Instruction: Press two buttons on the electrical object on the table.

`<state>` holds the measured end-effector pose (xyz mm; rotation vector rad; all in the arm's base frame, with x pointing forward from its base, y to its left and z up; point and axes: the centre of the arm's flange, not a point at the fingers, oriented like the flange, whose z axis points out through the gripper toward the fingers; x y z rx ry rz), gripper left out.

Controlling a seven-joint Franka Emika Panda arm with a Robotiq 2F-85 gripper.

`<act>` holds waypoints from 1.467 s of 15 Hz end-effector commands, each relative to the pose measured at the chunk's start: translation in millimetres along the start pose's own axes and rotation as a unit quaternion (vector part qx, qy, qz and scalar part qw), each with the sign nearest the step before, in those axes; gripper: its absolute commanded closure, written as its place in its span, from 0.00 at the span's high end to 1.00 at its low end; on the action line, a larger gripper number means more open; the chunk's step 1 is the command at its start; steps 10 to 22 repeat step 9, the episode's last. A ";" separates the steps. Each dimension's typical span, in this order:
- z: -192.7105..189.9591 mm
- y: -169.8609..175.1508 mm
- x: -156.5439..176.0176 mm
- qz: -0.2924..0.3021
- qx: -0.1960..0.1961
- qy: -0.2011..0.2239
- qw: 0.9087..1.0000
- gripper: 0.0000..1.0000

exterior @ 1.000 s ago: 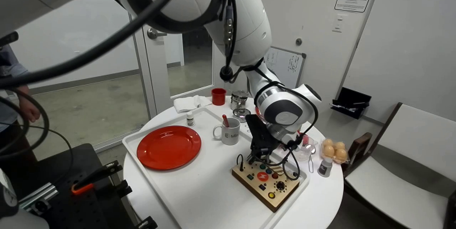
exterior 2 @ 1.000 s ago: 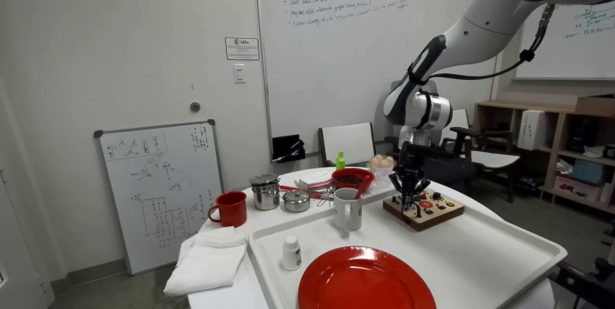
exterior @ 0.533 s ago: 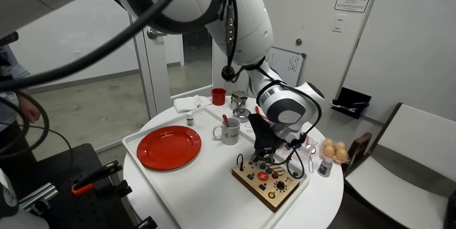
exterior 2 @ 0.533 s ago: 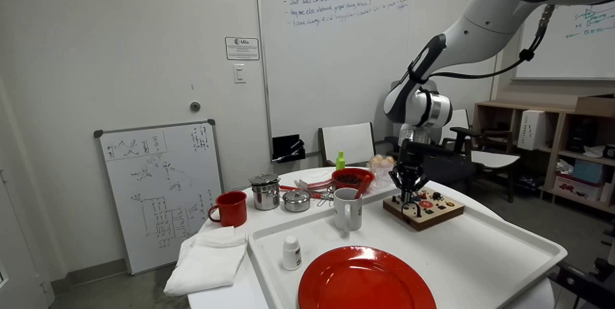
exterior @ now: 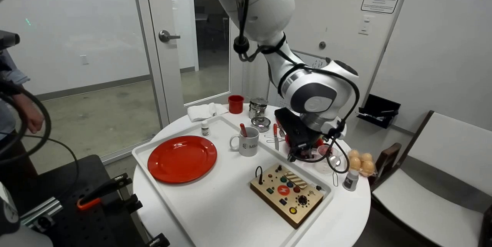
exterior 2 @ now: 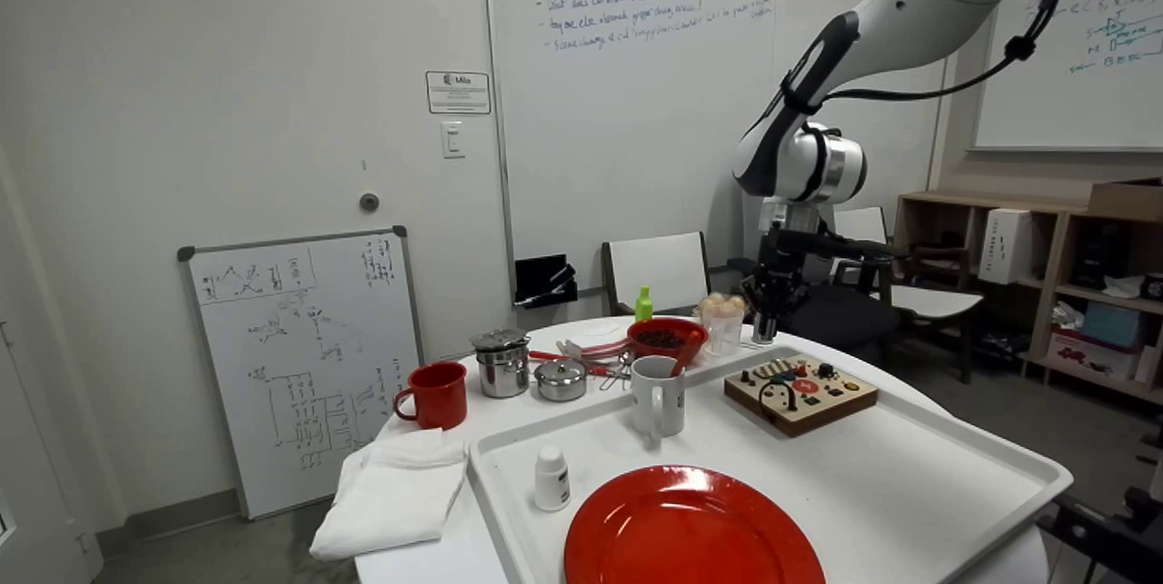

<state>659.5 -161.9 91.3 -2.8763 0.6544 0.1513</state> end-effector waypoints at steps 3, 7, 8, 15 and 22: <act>-34.3 -5.3 -24.9 -0.051 -0.068 0.061 0.995 0.00; -28.0 -6.5 -9.8 -0.046 -0.052 0.052 0.996 0.07; -27.2 -5.6 -9.9 -0.046 -0.052 0.051 0.996 0.16; -26.7 -4.8 -9.8 -0.045 -0.052 0.051 0.996 0.22; -26.7 -4.8 -9.8 -0.045 -0.052 0.051 0.996 0.22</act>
